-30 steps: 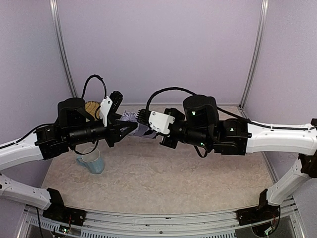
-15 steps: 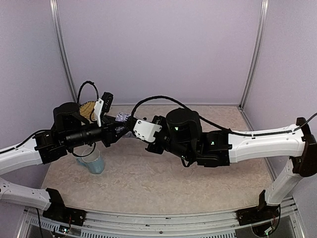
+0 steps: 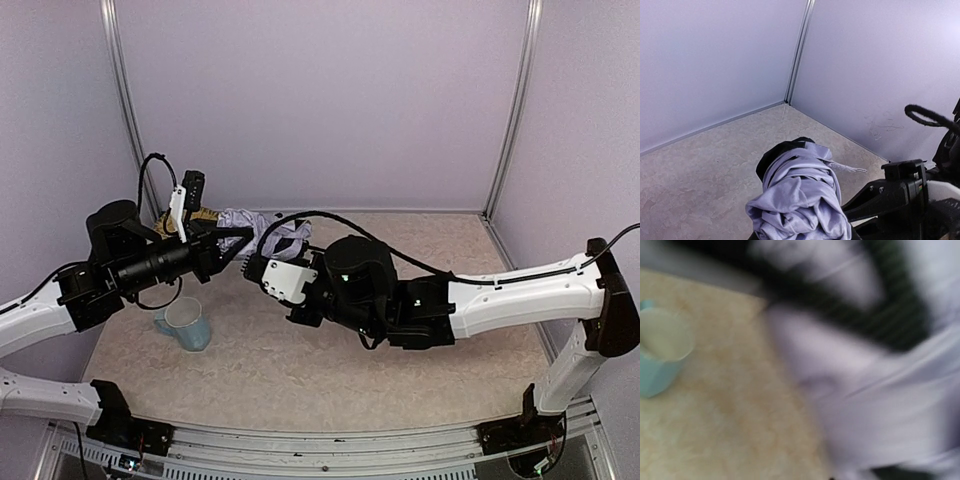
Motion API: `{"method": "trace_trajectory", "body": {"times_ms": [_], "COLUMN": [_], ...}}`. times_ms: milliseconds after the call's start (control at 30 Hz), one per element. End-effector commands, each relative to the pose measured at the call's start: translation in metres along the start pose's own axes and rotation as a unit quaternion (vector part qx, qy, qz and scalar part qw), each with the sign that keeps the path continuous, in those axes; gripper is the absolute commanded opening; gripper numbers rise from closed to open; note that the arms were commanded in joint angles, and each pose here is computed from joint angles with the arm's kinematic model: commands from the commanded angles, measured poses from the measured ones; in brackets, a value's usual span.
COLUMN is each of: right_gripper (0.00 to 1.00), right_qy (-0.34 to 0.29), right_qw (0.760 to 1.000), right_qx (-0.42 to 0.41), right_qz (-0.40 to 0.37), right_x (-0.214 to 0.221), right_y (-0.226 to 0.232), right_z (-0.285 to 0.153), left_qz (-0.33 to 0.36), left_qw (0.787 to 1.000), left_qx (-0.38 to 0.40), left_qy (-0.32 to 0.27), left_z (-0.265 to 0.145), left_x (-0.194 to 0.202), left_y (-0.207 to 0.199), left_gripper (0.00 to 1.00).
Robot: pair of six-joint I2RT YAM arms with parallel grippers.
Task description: Put away the umbrella
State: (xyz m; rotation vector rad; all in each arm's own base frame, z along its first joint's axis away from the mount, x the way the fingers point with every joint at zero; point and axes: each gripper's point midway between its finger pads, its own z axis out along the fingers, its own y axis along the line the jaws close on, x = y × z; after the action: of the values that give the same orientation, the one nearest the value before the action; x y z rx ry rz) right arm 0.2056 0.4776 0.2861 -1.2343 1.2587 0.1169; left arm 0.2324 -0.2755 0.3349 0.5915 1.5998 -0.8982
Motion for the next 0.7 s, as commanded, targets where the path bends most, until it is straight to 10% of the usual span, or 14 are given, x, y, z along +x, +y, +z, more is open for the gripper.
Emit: {"method": "trace_trajectory", "body": {"times_ms": [0, 333, 667], "right_gripper": [0.25, 0.42, 1.0], "right_qy": [0.015, -0.154, -0.086], "right_qw": [0.998, 0.941, 0.958], "right_qx": [-0.053, -0.29, -0.258], "right_qz": [-0.009, 0.078, 0.093], "right_x": [0.015, -0.057, -0.043], "right_y": [0.038, 0.03, -0.032], "right_z": [-0.001, -0.133, -0.117], "left_qz": [0.015, 0.154, 0.282], "left_qw": [0.996, 0.988, 0.933], "left_qx": [0.018, 0.013, 0.21], "left_qy": [-0.086, 0.012, 0.078], "left_z": [-0.013, -0.006, -0.019], "left_x": [-0.053, -0.013, 0.028], "left_y": [-0.01, -0.004, -0.087], "left_gripper": [0.0, 0.0, 0.0]}}
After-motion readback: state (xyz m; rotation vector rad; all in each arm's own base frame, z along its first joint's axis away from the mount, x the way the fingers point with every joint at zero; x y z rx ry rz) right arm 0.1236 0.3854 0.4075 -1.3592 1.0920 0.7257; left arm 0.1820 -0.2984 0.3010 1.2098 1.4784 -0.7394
